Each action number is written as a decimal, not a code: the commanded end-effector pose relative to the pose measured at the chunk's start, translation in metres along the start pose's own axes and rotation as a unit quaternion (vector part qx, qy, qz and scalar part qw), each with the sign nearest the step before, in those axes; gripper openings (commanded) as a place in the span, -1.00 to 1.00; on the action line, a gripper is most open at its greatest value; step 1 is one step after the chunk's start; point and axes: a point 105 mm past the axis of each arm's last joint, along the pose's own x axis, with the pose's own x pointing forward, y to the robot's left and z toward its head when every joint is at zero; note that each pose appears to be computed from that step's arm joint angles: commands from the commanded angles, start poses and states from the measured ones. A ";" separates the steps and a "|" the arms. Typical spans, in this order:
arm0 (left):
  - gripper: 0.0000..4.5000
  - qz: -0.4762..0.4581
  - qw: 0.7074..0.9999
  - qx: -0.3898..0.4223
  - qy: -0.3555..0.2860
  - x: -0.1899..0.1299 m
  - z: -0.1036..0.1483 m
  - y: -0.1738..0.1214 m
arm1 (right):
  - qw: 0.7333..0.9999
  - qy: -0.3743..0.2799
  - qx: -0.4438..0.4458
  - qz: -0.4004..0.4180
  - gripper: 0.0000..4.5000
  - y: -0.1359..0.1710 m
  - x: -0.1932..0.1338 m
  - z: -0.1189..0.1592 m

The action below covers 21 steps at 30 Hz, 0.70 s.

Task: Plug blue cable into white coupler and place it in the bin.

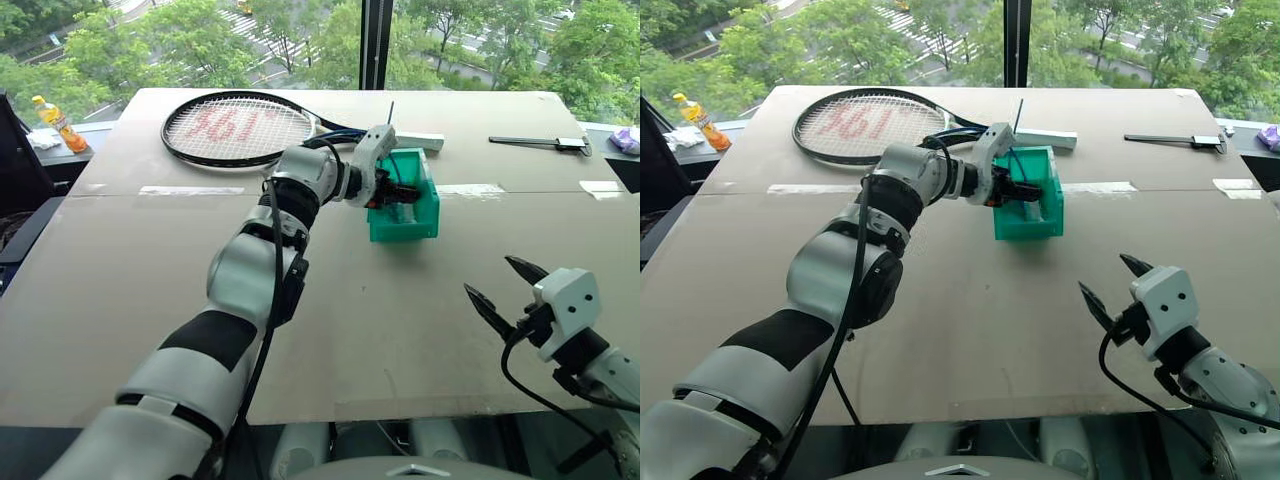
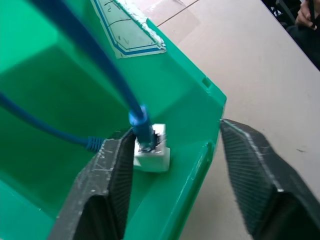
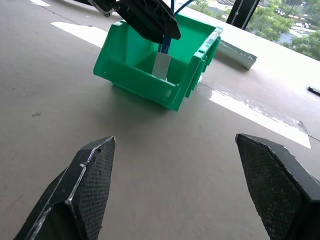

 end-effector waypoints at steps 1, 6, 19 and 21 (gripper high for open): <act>0.99 -0.020 1.000 0.011 -0.012 -0.017 0.019 -0.005 | 1.000 -0.020 -0.017 -0.005 0.67 0.001 -0.003 0.013; 0.99 -0.079 0.997 0.019 -0.013 -0.049 0.019 -0.013 | 1.000 -0.025 -0.012 0.000 0.67 0.002 0.003 0.014; 0.99 -0.024 0.964 0.178 -0.193 -0.134 -0.072 -0.023 | 1.000 -0.006 0.000 0.013 0.67 -0.014 0.010 -0.009; 0.99 -0.006 0.965 0.173 -0.196 -0.144 -0.094 -0.019 | 1.000 0.002 0.002 0.014 0.67 -0.017 0.005 -0.015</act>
